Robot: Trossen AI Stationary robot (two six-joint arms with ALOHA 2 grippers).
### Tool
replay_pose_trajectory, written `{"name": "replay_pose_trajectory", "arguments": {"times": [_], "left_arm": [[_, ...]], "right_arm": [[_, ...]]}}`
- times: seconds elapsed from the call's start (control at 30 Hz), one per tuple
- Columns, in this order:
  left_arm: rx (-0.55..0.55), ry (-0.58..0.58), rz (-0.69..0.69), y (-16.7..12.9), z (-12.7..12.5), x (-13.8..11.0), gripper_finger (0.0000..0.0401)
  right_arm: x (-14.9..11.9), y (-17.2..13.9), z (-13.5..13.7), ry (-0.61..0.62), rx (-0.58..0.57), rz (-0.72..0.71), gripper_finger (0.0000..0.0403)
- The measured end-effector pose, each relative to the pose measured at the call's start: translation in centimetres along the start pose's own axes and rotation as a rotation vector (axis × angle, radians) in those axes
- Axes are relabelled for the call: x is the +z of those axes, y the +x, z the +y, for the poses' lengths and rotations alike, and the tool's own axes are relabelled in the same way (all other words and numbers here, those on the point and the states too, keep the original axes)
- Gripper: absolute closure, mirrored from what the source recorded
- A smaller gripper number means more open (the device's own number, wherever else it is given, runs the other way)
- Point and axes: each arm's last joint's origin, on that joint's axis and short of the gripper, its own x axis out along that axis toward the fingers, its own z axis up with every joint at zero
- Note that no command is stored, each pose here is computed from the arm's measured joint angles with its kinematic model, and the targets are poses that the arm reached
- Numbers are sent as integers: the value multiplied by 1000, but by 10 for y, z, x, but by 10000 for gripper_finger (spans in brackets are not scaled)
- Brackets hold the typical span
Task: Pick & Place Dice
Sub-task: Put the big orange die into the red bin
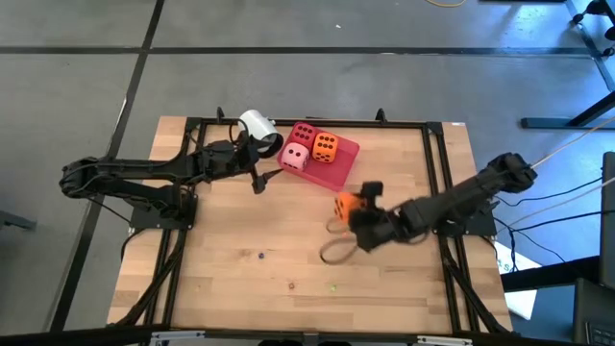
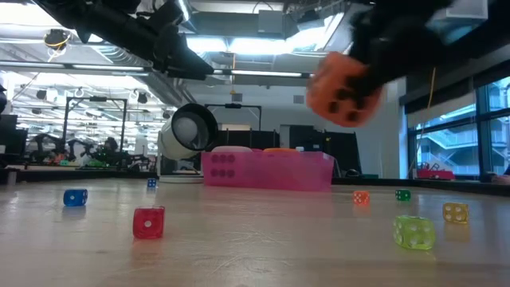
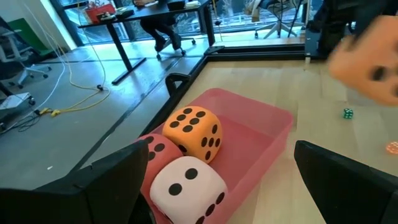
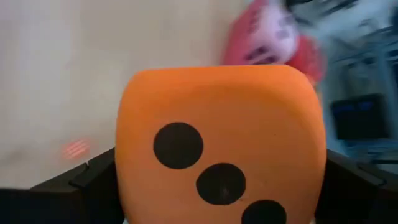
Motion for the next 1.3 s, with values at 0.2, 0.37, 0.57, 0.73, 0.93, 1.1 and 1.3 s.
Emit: {"name": "replay_pose_trajectory", "arguments": {"times": [0.2, 0.37, 0.57, 0.73, 0.93, 1.1, 1.3], "left_arm": [[-2, -2, -1, 0, 0, 0, 1], [-23, -57, 6, 2, -1, -1, 1], [-25, -91, -21, 10, -3, -1, 1], [-31, -73, -67, 24, -7, -2, 1], [-36, -29, -99, 47, -16, -11, 22], [-33, -14, -113, 58, -18, -11, 76], [-136, -21, -118, 67, -22, -3, 161]], "right_arm": [[20, 40, -51, 120, -77, -76, 28], [23, 80, -81, 187, -23, -87, 20], [12, 124, -89, 140, -41, 9, 24], [6, 148, -88, 152, -40, 49, 17], [4, 155, -90, 170, -33, 53, 18], [4, 156, -89, 232, 2, 45, 19], [7, 157, -91, 246, 44, 6, 17]]}}
